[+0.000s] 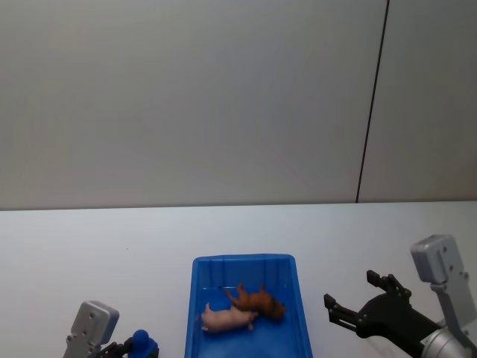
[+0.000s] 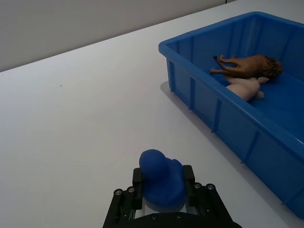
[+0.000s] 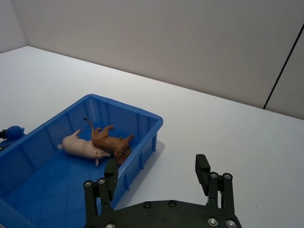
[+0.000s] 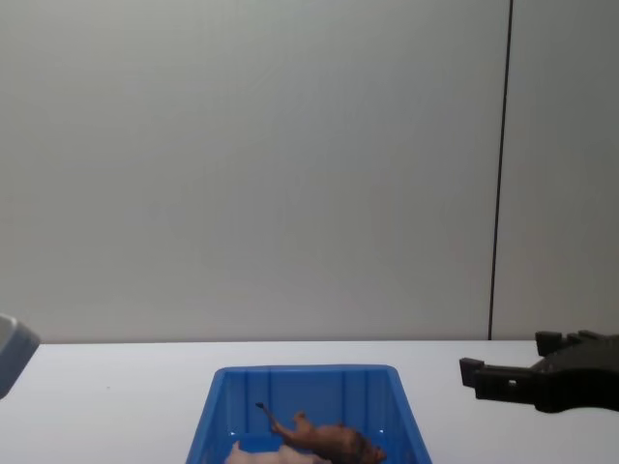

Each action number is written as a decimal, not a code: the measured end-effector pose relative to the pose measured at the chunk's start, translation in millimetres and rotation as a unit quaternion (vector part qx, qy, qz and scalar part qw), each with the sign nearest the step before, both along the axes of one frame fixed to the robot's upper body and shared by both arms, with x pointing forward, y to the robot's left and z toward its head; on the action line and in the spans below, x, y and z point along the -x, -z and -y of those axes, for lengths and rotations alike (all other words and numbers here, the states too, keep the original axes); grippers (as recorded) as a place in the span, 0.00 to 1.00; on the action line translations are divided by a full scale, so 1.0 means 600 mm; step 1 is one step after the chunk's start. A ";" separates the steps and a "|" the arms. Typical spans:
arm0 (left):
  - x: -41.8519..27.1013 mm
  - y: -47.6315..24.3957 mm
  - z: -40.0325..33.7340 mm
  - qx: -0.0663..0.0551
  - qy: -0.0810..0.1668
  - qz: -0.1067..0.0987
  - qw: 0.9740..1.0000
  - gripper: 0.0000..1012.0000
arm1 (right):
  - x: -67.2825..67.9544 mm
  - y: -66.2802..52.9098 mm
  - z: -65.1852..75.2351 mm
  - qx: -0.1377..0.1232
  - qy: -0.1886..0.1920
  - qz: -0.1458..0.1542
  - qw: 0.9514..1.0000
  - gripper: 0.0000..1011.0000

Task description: Pick up the two dolls from the table and place them into the box.

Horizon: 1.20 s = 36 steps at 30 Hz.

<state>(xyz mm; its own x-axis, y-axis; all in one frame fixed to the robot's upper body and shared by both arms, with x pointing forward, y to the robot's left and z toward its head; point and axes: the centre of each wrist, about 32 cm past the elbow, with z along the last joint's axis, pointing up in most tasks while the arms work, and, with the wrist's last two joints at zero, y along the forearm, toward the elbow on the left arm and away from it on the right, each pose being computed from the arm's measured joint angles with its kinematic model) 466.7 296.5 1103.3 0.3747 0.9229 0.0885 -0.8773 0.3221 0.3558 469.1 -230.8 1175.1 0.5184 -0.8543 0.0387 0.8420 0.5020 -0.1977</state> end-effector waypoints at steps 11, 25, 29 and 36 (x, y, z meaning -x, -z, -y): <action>-0.017 -0.026 0.004 -0.009 0.006 0.041 0.999 0.43 | 0.000 0.000 0.000 0.000 0.000 0.000 1.000 0.99; -0.042 -0.102 0.034 -0.033 0.027 0.125 0.991 0.33 | 0.000 0.000 0.000 0.000 0.000 0.000 1.000 0.99; -0.048 -0.116 0.045 -0.031 0.038 0.141 0.989 0.31 | 0.000 0.000 0.000 0.000 0.000 0.000 1.000 0.99; -0.060 -0.129 0.073 -0.015 0.068 0.158 0.985 0.27 | 0.000 0.000 0.000 0.000 0.000 0.000 1.000 0.99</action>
<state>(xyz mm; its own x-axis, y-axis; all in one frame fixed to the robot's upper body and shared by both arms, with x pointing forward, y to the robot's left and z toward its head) 502.7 252.5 1180.6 0.4441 0.8612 0.2472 -0.8952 0.4377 0.0835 469.1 -230.8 1175.1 0.5184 -0.8543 0.0387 0.8420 0.5019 -0.1977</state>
